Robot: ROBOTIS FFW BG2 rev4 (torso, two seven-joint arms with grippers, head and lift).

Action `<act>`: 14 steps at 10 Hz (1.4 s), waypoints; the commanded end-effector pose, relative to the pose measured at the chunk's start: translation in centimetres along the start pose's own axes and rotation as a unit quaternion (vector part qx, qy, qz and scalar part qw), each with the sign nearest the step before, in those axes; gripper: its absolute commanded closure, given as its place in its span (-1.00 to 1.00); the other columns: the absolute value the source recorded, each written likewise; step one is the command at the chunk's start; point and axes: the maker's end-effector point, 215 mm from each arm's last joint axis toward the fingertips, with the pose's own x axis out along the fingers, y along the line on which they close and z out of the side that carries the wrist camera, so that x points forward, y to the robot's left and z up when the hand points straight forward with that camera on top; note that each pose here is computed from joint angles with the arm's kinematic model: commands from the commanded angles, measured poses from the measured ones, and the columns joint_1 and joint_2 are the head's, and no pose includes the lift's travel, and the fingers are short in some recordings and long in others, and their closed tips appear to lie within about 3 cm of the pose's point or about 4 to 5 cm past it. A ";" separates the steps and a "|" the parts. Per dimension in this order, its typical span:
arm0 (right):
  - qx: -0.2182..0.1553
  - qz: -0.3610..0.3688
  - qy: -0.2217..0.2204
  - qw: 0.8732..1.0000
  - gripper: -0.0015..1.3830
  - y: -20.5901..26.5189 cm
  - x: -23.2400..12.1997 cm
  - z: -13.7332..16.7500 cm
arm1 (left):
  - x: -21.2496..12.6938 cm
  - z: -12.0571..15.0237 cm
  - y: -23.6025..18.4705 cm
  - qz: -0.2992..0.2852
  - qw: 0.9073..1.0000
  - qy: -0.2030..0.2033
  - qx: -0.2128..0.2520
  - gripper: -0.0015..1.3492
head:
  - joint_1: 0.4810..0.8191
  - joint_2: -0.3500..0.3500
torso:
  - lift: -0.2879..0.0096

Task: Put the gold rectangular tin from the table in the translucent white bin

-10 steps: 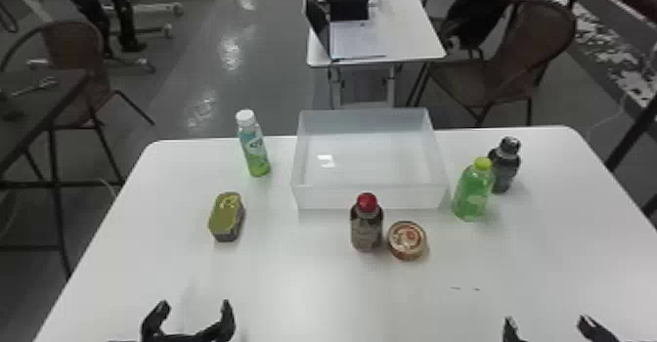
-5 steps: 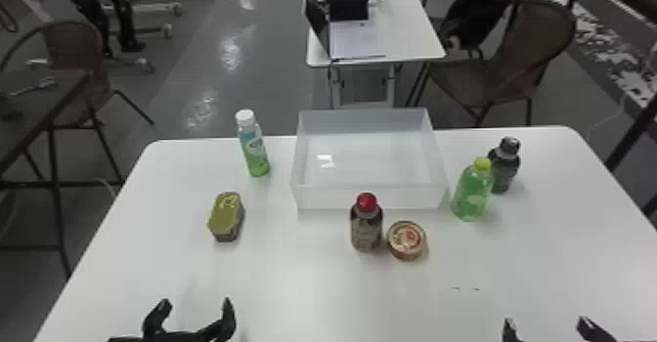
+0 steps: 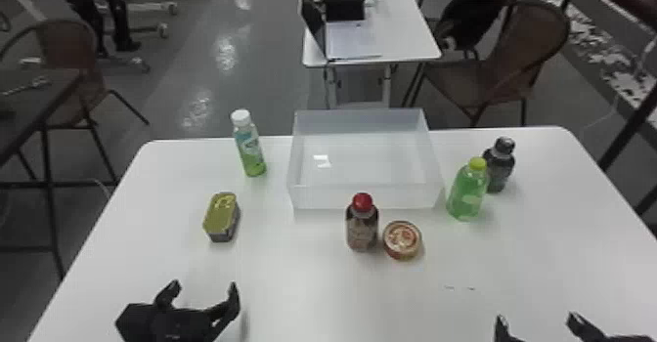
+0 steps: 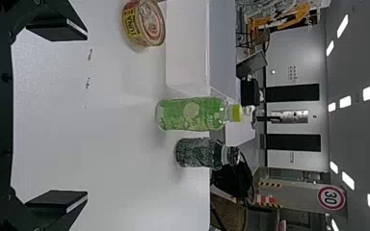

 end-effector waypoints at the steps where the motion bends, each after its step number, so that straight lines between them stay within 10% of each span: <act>1: 0.001 0.001 -0.001 1.000 -0.82 0.1 0.2 0.1 | 1.8 0.1 0.2 -0.001 1.000 0.001 0.004 -0.86 | 0.27 0.27 | 0.55; 14: 0.010 0.029 -0.001 1.000 -0.82 1.5 1.8 0.2 | 13.2 0.7 2.2 -0.044 0.996 0.050 0.061 -0.85 | 0.27 0.31 | 0.55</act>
